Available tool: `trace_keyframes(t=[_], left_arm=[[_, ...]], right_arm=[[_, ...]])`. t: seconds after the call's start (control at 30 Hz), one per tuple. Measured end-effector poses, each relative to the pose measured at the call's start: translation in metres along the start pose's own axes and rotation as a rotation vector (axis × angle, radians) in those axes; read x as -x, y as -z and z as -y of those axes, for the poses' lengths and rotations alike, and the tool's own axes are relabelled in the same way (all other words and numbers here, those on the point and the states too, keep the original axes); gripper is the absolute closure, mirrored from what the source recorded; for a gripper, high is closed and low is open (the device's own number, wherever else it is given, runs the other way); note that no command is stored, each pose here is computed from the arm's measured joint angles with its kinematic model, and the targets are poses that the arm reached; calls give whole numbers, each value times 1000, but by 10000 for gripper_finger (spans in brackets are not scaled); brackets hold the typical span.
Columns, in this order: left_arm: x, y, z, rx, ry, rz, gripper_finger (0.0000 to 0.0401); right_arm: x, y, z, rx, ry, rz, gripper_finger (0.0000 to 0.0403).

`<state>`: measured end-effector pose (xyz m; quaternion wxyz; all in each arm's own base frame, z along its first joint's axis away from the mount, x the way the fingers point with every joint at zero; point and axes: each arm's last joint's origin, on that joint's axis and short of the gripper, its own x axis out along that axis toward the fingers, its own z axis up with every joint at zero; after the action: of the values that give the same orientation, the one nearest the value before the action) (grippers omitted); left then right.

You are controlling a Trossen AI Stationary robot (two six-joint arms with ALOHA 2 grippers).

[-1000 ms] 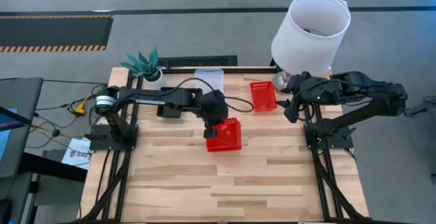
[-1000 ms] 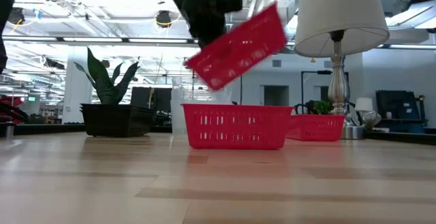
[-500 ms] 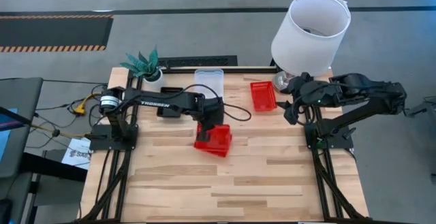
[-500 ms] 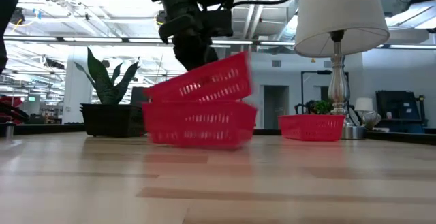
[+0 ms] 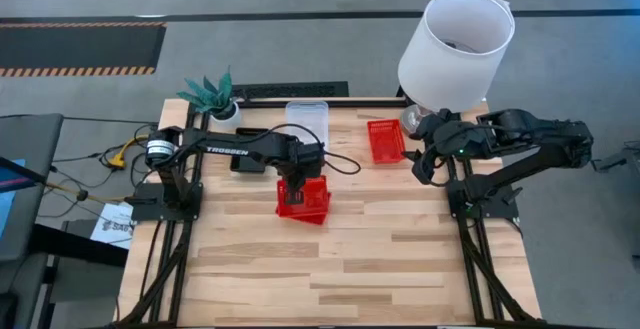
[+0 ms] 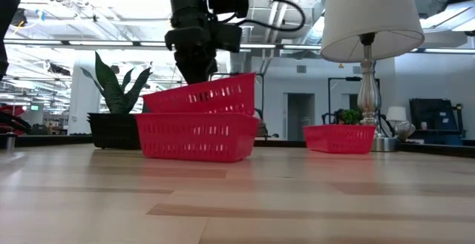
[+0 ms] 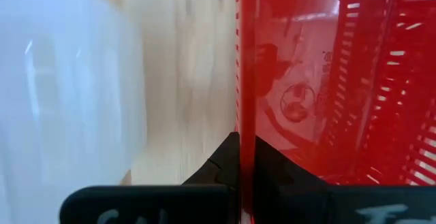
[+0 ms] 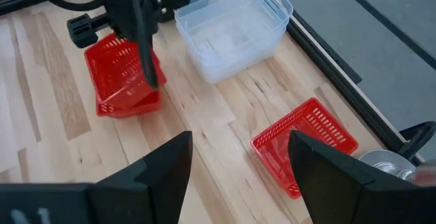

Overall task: Stack baskets by color
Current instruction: Stack the bottom left red bin on the middle red bin

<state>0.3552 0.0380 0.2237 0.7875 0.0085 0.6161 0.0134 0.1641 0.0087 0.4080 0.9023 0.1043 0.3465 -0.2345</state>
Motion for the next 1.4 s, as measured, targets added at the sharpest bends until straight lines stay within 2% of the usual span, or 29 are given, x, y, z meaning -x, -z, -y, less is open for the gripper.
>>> trace_keyframes(t=[0.17, 0.33, 0.6, 0.73, 1.0, 1.1, 1.4], left_arm=[[0, 1, -1, 101, -34, -11, 401], [0, 1, 0, 102, -26, -6, 401], [0, 0, -1, 267, -21, -2, 401], [0, 0, 0, 214, -18, -2, 401], [17, -12, 0, 234, -1, 60, 401], [22, -15, -1, 181, -3, 73, 401], [21, -7, 2, -39, 41, 0, 401]], right_arm=[[-2, 0, -1, 0, 1, -6, 138], [-4, -1, -3, 3, 4, -13, 138], [-4, -1, -3, -14, 2, -9, 138], [-4, -1, -4, -14, 0, -10, 138], [-10, -2, -7, -7, 6, -22, 138], [-13, -3, -9, -3, 11, -30, 138], [-18, -3, -14, 9, 16, -45, 138]])
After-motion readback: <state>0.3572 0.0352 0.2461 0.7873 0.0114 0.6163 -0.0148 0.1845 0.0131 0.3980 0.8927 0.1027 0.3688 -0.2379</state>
